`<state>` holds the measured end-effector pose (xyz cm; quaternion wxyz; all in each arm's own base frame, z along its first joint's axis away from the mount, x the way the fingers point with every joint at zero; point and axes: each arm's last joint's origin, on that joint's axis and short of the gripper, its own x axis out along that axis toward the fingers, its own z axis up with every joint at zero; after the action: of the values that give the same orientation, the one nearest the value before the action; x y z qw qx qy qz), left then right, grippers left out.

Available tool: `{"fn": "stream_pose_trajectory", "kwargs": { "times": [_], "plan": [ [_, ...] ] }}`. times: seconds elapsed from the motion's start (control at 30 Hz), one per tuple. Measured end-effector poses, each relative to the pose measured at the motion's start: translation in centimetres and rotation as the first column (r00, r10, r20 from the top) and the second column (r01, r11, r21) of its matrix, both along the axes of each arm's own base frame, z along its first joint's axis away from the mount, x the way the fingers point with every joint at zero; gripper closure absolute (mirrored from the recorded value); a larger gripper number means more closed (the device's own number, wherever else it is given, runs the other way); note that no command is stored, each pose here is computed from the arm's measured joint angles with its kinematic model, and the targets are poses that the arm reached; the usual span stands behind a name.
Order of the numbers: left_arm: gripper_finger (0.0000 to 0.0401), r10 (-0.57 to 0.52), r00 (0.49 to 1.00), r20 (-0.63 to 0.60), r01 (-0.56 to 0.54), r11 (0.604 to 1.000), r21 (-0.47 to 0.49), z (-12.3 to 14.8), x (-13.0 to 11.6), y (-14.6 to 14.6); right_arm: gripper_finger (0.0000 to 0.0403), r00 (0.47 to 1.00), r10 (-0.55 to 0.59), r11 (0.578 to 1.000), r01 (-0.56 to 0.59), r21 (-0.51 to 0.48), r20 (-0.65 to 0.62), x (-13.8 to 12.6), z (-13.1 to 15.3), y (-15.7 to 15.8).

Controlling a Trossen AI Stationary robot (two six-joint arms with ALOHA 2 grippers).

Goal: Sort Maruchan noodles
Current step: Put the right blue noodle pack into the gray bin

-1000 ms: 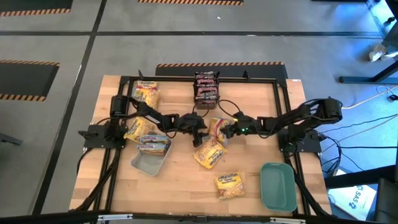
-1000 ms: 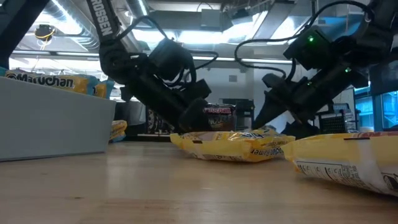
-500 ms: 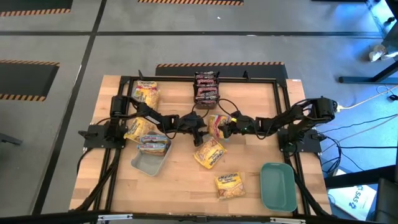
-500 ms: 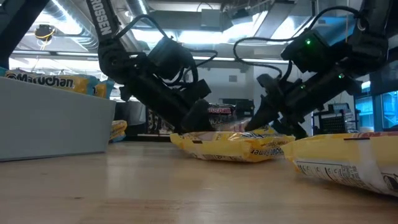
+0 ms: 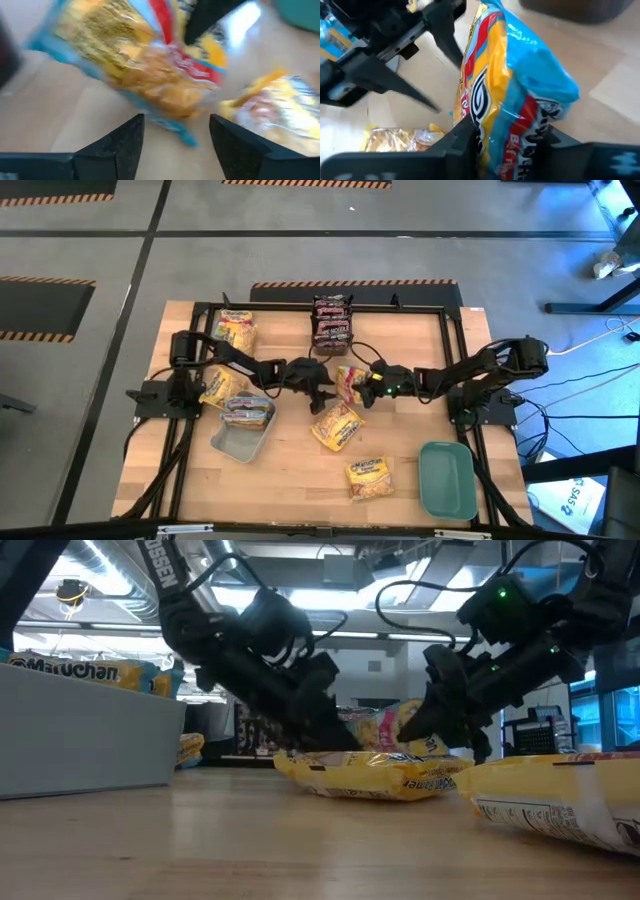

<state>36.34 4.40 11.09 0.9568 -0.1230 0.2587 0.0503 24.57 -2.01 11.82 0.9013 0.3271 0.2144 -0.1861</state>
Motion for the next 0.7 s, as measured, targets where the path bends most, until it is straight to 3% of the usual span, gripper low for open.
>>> {"fn": "stream_pose_trajectory", "kwargs": {
  "times": [0.27, 0.5, 0.7],
  "plan": [
    [0.0161, -0.225, 0.968, 0.112, 0.237, 0.965, -0.114, 3.1, -0.5, 0.2, 0.0306, 0.998, 0.052, 0.996, -0.054, -0.074, -0.026, -0.3, 0.6, 0.0],
    [0.0162, -0.265, 0.949, 0.168, 0.273, 0.962, -0.022, 5.7, -1.0, 0.1, 0.0314, 0.993, 0.108, 0.986, -0.112, -0.121, -0.035, -0.9, 1.8, 0.1],
    [0.0163, -0.205, 0.959, 0.197, 0.205, 0.979, 0.022, 7.6, -1.5, 0.4, 0.0303, 0.989, 0.15, 0.972, -0.146, -0.186, 0.007, -1.4, 3.5, 0.2]
  ]
}}
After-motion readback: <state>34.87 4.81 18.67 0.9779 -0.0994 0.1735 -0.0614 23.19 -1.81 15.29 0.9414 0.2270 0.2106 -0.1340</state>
